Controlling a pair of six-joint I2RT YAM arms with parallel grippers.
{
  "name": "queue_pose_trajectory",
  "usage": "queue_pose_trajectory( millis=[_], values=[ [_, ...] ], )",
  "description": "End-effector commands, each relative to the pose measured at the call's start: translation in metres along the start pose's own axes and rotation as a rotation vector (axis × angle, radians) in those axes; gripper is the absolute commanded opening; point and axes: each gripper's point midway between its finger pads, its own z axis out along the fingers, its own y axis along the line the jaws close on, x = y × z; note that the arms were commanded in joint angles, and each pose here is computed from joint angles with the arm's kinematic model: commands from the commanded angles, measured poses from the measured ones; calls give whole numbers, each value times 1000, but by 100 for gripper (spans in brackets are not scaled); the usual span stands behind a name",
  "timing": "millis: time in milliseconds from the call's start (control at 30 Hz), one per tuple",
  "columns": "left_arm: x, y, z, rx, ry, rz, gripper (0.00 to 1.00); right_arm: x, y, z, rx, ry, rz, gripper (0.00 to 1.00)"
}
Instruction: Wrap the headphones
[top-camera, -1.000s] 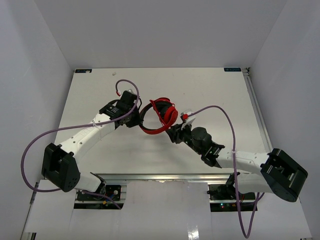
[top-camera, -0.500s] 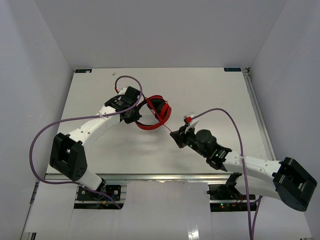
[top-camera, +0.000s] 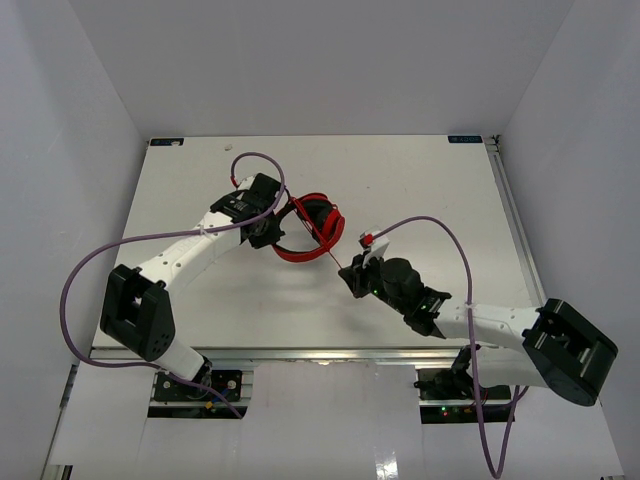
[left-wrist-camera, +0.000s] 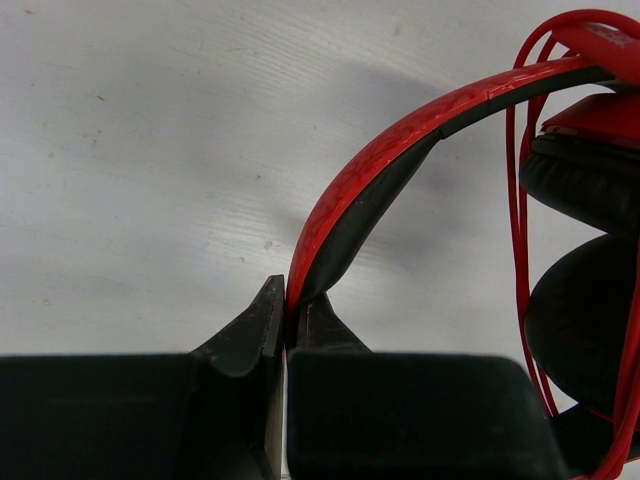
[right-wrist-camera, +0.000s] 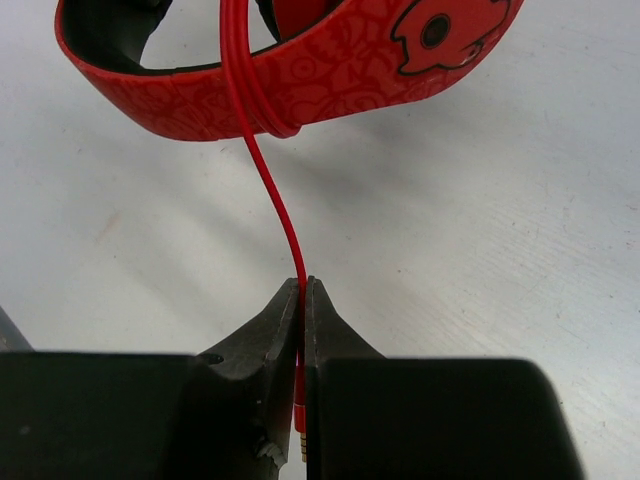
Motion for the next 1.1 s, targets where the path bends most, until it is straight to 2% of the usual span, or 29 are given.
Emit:
queue_pose_trajectory(
  millis=[0,133,367,567,1067],
  values=[
    [-15,-42,-21,218,-9,-83,0,-32,-6,8,42,-155,0,8],
    [-6,-50,-26,282,28,-107,0,-49,-2,15,31,-214,4,8],
    [-5,-43,-26,254,20,-130,0,-51,-1,31,37,-200,5,16],
    [1,-45,-34,285,48,-175,0,-52,-16,37,87,-230,22,8],
    [-11,-58,-62,375,29,-251,0,-36,-26,38,85,-227,42,8]
  ],
)
